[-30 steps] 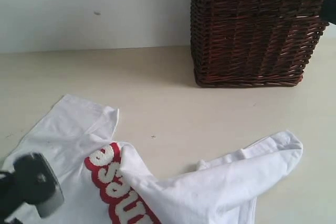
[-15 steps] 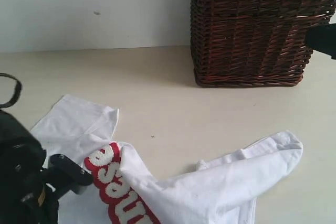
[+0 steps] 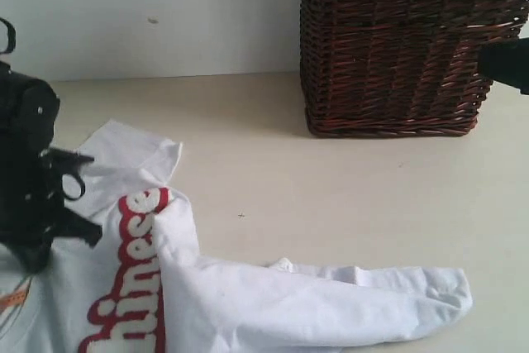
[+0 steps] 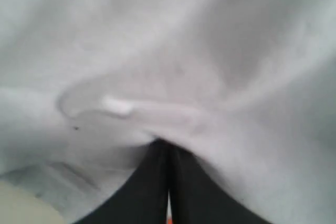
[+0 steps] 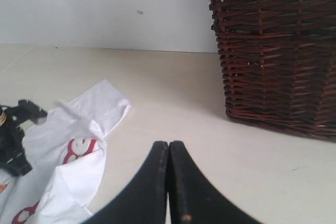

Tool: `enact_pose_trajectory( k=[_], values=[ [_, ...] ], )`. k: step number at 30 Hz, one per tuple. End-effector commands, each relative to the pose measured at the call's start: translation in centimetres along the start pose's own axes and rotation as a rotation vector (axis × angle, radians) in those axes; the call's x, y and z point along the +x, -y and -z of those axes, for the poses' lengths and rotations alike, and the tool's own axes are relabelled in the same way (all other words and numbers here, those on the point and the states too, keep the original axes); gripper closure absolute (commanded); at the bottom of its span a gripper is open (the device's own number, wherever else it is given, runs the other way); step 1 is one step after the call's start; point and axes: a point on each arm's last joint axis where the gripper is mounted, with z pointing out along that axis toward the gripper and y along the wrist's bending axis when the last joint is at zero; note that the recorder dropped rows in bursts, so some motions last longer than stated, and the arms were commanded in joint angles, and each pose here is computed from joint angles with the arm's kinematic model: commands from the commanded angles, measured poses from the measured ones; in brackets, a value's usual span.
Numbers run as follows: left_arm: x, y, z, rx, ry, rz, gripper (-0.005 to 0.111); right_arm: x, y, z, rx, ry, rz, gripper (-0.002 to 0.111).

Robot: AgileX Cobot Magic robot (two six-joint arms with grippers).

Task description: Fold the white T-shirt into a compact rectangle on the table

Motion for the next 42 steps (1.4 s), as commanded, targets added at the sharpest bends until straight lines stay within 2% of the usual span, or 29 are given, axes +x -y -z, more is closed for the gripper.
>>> enact_pose_trajectory(
  k=[1, 4, 6, 9, 12, 14, 17, 19, 23, 28, 33, 39, 42],
  values=[
    [-4.7, -2.3, 2.3, -0.009, 0.185, -0.007, 0.107, 0.1, 0.3, -0.7, 0.009, -0.015, -0.011, 0.108],
    [-6.0, -2.8, 3.8, -0.004, 0.259, 0.011, 0.107, 0.3, 0.9, -1.7, 0.026, -0.041, -0.013, 0.108],
    [-6.0, -2.8, 5.2, 0.011, 0.332, -0.027, 0.107, 0.6, 1.2, -2.4, 0.035, -0.068, -0.013, 0.108],
    [-5.3, -2.0, 7.4, 0.103, 0.445, -0.048, 0.107, 1.1, 1.6, -3.7, 0.018, -0.126, 0.0, 0.107],
    [-3.7, -1.4, 9.9, 0.197, 0.545, -0.075, 0.107, 2.1, 1.0, -5.1, -0.069, -0.209, 0.024, 0.098],
    [-1.2, -0.4, 11.9, 0.327, 0.62, -0.075, 0.107, 3.6, 0.0, -7.4, -0.153, -0.309, 0.098, 0.082],
    [1.6, 0.8, 13.1, 0.426, 0.665, -0.112, 0.107, 5.4, -0.8, -9.2, -0.201, -0.416, 0.141, 0.075],
    [3.8, 1.4, 13.8, 0.427, 0.691, -0.142, 0.107, 6.7, -0.9, -10.6, -0.197, -0.477, 0.173, 0.074],
    [8.3, 1.4, 15.8, 0.421, 0.79, -0.155, 0.107, 8.7, 0.8, -14.0, -0.064, -0.578, 0.154, 0.074],
    [10.7, 1.4, 14.9, 0.444, 0.835, -0.1, 0.107, 8.4, 1.9, -16.6, 0.025, -0.704, 0.192, 0.074],
    [11.6, 1.7, 14.0, 0.474, 0.829, -0.071, 0.107, 8.5, 2.5, -18.7, 0.036, -0.81, 0.226, 0.074],
    [11.7, 2.7, 14.1, 0.475, 0.835, -0.125, 0.107, 9.2, 2.8, -20.3, 0.026, -0.871, 0.234, 0.074],
    [11.9, 3.2, 14.2, 0.48, 0.833, -0.15, 0.107, 10.1, 3.2, -21.1, 0.028, -0.905, 0.237, 0.079]
  ],
)
